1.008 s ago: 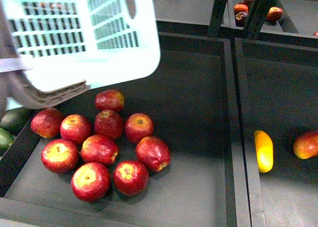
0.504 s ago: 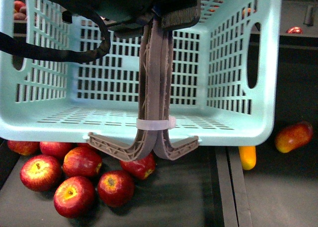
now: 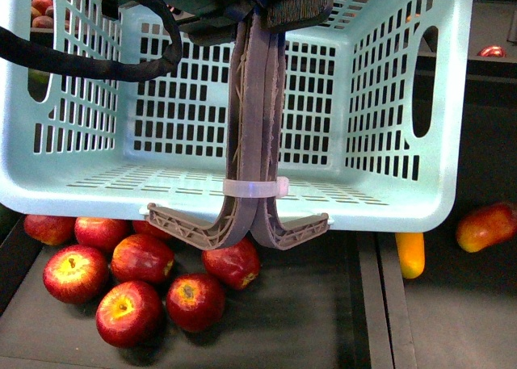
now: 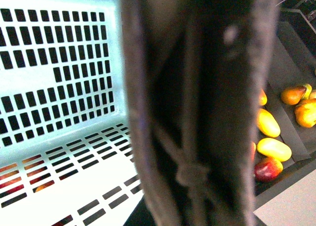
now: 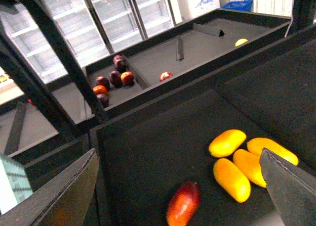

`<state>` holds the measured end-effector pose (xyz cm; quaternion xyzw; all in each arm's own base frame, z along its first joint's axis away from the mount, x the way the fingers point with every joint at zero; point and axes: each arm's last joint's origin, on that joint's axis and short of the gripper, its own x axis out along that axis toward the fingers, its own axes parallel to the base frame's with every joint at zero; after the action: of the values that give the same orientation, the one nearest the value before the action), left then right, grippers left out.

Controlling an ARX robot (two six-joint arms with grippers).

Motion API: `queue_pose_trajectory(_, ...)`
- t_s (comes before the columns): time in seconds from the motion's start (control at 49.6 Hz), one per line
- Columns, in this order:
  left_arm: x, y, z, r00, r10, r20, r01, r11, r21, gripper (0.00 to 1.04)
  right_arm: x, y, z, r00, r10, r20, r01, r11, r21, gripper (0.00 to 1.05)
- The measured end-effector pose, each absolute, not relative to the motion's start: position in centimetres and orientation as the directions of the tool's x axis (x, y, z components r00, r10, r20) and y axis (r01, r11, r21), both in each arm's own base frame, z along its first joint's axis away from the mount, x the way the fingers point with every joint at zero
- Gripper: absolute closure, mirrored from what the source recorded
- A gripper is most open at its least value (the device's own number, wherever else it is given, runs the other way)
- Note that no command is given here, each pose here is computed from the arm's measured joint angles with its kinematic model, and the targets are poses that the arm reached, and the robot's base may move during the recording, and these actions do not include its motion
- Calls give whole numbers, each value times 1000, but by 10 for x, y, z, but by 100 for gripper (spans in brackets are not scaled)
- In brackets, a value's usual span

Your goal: Pick mango and avocado into basket

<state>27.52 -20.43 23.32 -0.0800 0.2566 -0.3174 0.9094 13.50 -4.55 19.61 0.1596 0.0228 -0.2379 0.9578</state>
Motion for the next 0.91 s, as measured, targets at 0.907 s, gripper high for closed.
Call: queue_pose_trajectory(0.907, 276, -204, 233, 683, -600, -417, 521, 800, -298, 99, 292, -91, -28, 728, -68, -682, 259, 948, 182, 8)
